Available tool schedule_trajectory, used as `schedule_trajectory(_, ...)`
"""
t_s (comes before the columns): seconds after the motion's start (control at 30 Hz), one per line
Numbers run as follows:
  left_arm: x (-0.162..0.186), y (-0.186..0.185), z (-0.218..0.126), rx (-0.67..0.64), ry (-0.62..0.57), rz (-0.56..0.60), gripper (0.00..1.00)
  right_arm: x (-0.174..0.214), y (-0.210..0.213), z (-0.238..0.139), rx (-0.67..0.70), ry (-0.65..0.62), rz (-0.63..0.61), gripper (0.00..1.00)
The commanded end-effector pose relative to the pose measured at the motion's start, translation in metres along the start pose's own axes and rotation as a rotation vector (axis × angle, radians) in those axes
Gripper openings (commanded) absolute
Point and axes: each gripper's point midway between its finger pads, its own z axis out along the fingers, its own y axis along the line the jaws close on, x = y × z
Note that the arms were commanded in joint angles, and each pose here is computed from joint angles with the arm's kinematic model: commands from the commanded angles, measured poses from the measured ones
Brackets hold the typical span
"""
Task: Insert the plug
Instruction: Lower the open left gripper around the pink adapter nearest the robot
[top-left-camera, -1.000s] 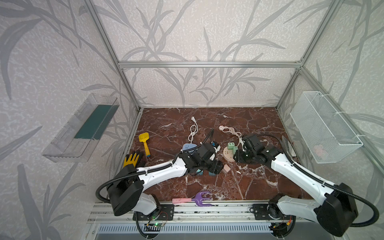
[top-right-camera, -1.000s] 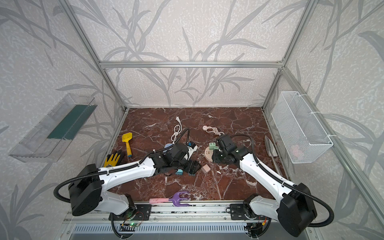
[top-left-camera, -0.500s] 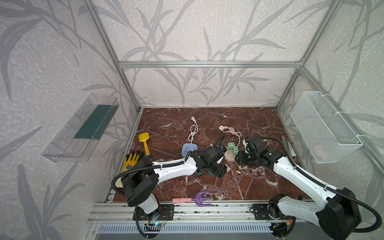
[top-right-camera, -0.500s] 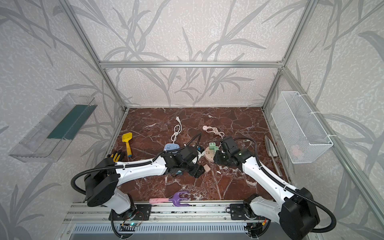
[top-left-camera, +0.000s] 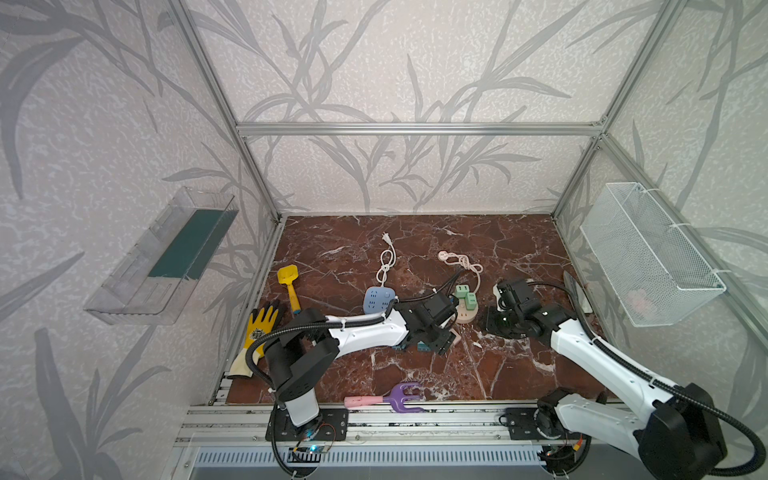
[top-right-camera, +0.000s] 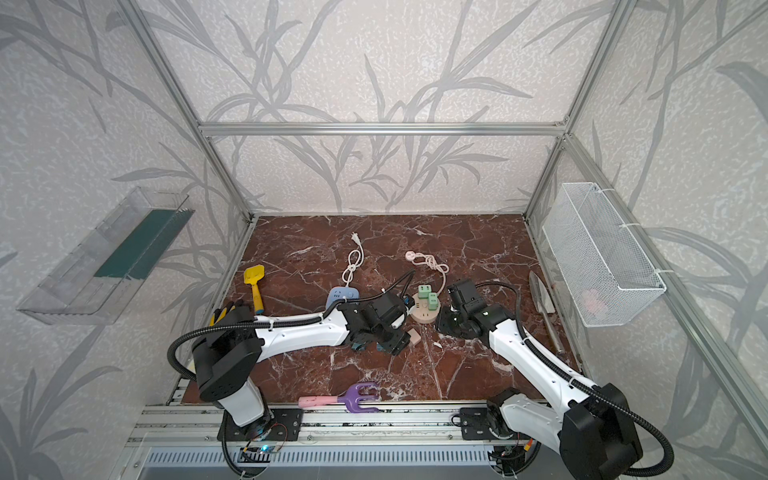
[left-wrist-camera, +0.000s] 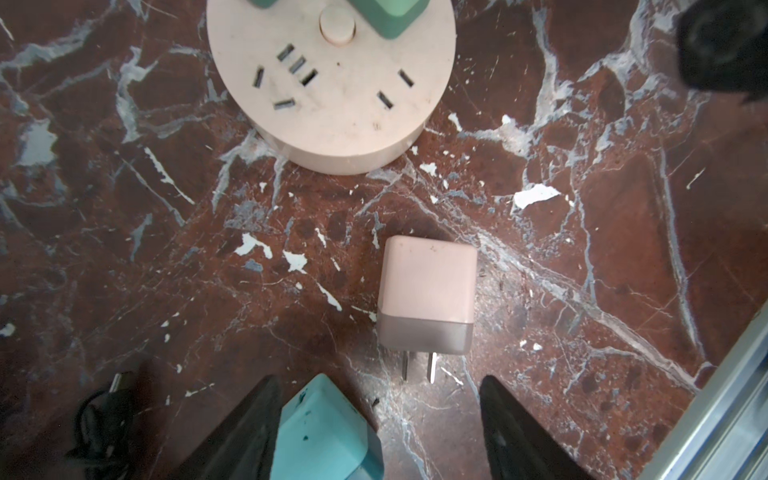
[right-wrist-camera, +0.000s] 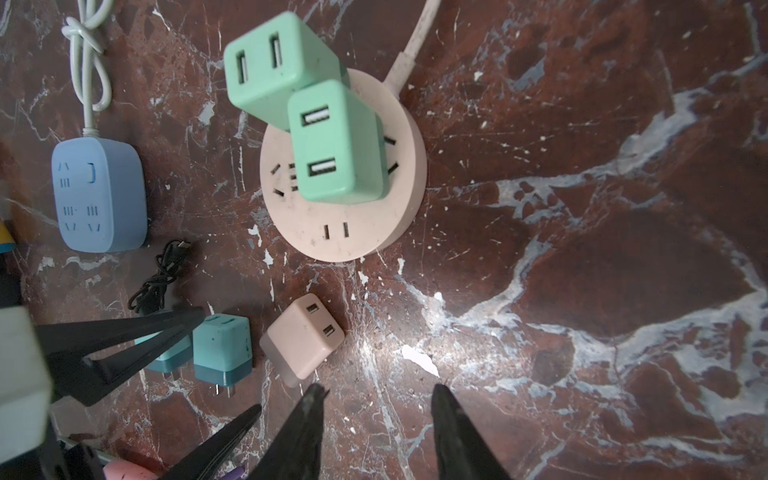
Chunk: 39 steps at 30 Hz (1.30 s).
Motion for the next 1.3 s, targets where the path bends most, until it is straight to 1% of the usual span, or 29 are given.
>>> schedule_trajectory(0.0, -0.007, -0.006, -0.001, 0.004, -0.003, 0.028, 0.74, -0.003, 0.0, -0.004, -0.01, -0.024, -0.01, 0.43)
schedule_trajectory(0.3, -0.014, -0.016, 0.007, 0.03, 0.007, 0.051, 0.71, -0.001, -0.002, -0.001, -0.004, -0.017, -0.011, 0.43)
schedule_trajectory(0.63, -0.011, -0.021, 0.015, 0.034, 0.026, 0.053, 0.7, 0.001, -0.006, 0.001, -0.007, -0.017, -0.001, 0.43)
schedule_trajectory(0.77, -0.009, -0.025, 0.021, 0.042, 0.033, 0.059, 0.66, 0.0, -0.007, 0.003, -0.017, -0.021, 0.006, 0.43)
schedule_trajectory(1.27, -0.012, -0.026, 0.032, 0.031, 0.029, 0.069, 0.62, 0.006, -0.014, 0.011, -0.017, -0.015, 0.021, 0.42)
